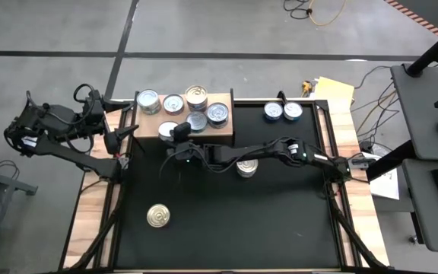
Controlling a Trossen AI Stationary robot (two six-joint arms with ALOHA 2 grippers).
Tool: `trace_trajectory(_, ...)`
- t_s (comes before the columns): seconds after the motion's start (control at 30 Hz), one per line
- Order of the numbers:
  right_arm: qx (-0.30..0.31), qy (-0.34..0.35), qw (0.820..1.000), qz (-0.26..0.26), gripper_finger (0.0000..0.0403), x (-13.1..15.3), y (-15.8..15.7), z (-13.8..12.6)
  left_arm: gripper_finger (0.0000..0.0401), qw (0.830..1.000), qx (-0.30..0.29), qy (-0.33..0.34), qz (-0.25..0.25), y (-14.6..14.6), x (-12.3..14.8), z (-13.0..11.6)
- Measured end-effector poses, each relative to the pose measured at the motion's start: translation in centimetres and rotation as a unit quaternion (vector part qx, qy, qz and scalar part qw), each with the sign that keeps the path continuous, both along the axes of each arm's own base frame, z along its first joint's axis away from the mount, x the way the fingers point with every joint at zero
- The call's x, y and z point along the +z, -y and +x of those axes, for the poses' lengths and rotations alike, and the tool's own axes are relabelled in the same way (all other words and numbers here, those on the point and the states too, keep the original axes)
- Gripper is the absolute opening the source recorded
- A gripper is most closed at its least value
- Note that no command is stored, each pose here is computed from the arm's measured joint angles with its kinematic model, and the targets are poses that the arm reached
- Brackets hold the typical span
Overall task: Stack canned seafood by type on shelf
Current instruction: Put the green tuna can on the shelf
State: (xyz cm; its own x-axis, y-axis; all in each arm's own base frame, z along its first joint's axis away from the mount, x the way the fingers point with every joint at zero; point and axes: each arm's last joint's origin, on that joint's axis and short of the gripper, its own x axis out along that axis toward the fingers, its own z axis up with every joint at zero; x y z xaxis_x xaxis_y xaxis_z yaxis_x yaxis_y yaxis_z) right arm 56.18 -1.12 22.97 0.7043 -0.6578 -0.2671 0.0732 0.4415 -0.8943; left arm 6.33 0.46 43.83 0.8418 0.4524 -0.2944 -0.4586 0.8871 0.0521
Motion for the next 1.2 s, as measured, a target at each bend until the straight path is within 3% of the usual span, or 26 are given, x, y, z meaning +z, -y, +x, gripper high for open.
trace_trajectory(0.43,0.005,0.001,1.000,0.006,0.0144,0.01,0.81,0.02,0.0361,1.000,0.000,0.000,0.000,0.00,0.00,-0.01)
trace_trajectory(1.2,-0.003,0.017,1.000,0.022,0.0217,0.12,0.82,-0.01,0.0361,1.000,0.000,0.000,0.000,-0.01,0.00,-0.03)
